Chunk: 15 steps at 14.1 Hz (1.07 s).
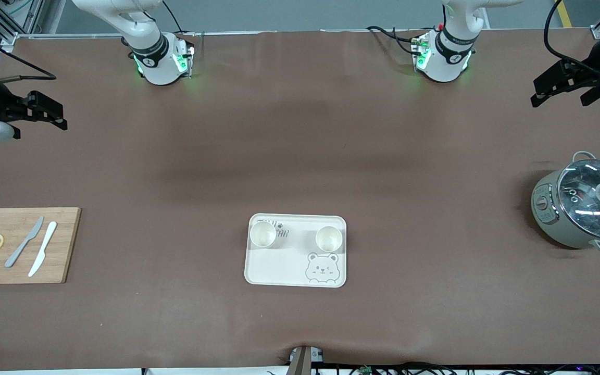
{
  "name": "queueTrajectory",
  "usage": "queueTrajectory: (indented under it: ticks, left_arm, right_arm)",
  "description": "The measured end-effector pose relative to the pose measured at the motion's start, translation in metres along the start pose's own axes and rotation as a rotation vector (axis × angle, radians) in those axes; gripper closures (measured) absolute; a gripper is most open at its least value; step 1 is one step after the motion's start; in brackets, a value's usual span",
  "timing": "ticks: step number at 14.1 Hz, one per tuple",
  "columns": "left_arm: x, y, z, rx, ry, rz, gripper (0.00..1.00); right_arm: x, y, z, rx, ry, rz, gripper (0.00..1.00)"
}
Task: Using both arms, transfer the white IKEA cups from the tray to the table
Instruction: 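Move the left gripper toward the cup on the tray while the right gripper follows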
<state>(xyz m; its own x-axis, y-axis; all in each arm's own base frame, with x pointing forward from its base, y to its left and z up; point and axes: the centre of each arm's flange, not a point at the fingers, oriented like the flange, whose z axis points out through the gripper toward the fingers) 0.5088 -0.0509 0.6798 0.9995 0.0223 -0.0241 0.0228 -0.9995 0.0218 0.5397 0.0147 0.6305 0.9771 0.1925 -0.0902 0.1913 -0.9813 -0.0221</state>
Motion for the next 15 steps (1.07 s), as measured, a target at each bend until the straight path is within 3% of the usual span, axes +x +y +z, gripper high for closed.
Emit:
queueTrajectory:
  ticks: [8,15]
  left_arm:
    - [0.020,0.007,0.006,0.010,-0.001,0.014,0.00]
    - [0.057,0.103,0.075,-0.012,-0.011,-0.007,0.00]
  right_arm:
    - [0.007,0.004,0.010,0.003,-0.016,0.006,0.00]
    - [0.025,0.021,0.041,0.014,-0.069,0.029,0.00]
